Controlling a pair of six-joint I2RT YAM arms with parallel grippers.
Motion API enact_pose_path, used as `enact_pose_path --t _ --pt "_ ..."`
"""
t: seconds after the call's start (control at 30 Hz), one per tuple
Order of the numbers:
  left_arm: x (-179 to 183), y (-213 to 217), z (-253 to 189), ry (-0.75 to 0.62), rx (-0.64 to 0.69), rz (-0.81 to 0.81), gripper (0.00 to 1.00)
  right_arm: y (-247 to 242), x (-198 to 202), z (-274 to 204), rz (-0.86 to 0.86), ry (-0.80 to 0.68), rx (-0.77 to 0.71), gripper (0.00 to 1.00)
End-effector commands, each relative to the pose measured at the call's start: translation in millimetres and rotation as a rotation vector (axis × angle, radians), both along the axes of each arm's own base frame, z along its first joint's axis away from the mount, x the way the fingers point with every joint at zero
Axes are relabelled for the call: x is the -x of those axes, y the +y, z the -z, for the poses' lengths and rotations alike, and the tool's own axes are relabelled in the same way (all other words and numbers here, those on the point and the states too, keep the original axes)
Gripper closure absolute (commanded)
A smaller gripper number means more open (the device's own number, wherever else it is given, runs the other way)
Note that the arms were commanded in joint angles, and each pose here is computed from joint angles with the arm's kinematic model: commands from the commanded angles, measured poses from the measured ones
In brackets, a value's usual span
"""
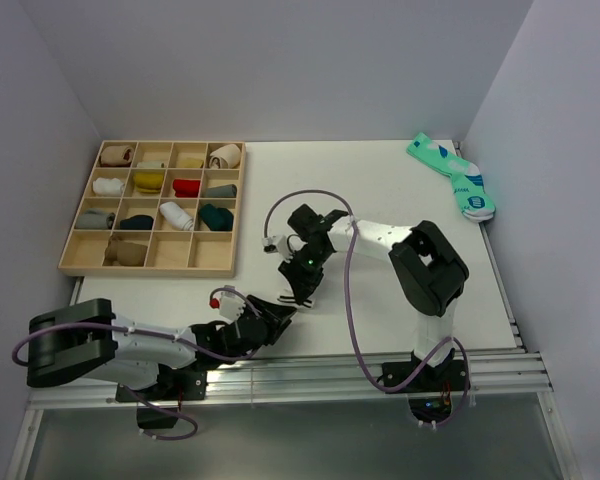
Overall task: Roll the socks
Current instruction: Pick up the sock at the center of the board, then place the sock in the storage box.
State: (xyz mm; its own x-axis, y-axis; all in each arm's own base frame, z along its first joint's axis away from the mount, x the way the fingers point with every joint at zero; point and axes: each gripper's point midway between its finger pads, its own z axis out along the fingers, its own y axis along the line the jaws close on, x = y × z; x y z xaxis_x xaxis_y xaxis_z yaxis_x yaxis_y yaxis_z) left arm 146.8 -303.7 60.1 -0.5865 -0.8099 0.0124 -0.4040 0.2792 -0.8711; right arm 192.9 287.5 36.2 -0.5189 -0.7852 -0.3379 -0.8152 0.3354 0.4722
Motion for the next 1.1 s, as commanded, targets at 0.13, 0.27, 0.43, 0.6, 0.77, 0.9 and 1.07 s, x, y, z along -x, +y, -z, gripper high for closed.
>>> enact_pose_path --t 0.13,0.27,0.43,0.6,0.77,0.9,1.07 --pt "-18.2 14.7 -32.6 0.022 0.168 -0.157 0.49 23.8 -9.6 -43.1 0.027 -0.086 -0.092 0.95" --pt "-22.0 19.2 -40.4 0.006 0.178 -0.167 0.49 28.9 -8.9 -59.6 0.044 -0.121 -0.117 0.96" --pt "-22.4 19.6 -44.8 0.004 0.189 -0.166 0.50 33.0 -10.6 -73.6 0.075 -0.171 -0.131 0.96" --pt "-22.9 22.1 -52.0 -0.005 0.203 -0.169 0.49 35.2 -10.8 -86.0 0.095 -0.202 -0.144 0.96" --pt "-26.1 29.4 -60.4 -0.030 0.201 -0.195 0.49 38.5 1.4 -96.6 0.085 -0.207 -0.162 0.96" --pt "-26.9 35.3 -62.9 -0.039 0.203 -0.208 0.49 41.4 13.6 -106.3 0.077 -0.186 -0.181 0.96" --pt "-26.5 37.9 -61.0 -0.034 0.201 -0.213 0.49 41.5 21.0 -117.2 0.047 -0.204 -0.208 0.95"
